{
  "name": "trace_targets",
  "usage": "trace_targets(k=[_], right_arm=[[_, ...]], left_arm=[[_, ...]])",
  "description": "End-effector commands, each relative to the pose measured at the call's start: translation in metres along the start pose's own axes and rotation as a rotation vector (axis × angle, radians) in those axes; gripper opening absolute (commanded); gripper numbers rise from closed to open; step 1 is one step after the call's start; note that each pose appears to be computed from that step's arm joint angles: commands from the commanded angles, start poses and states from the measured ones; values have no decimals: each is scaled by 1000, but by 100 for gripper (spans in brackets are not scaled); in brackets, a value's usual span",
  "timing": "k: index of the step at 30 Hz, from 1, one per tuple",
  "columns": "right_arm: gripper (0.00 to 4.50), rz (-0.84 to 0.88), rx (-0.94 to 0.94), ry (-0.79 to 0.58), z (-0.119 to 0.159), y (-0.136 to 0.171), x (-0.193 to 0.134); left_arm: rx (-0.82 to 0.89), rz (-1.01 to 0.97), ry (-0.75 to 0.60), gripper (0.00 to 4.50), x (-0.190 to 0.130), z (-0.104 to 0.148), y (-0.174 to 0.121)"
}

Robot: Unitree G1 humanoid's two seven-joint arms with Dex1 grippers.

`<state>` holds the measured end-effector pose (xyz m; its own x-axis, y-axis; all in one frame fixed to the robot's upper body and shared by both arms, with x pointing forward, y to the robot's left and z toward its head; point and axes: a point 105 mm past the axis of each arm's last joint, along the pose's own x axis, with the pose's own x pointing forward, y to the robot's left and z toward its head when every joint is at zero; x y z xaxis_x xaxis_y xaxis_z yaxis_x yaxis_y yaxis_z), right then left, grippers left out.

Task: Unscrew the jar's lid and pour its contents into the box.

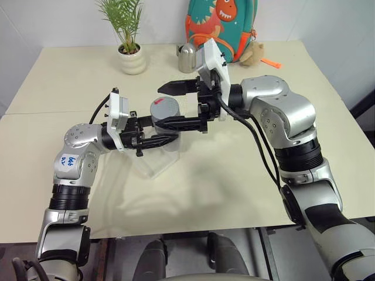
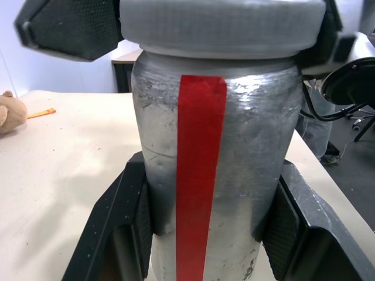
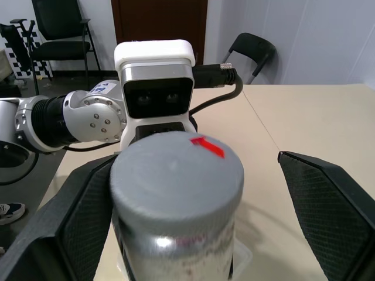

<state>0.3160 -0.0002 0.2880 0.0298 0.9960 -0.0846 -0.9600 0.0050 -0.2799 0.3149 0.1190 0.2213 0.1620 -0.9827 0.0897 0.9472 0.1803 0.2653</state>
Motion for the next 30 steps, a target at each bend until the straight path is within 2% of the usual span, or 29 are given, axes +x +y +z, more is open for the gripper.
trace_targets(k=[1,26,30], right_arm=[[448,-18,-45,-47,14,-1,-11],[448,62,-26,-72,17,13,1],[333,70,-24,-82,19,14,4]], left_arm=[[35,-16,-5,201,-2,8,-1],[29,-27,-2,201,-1,6,-3],[28,-26,-1,201,-1,6,-3]])
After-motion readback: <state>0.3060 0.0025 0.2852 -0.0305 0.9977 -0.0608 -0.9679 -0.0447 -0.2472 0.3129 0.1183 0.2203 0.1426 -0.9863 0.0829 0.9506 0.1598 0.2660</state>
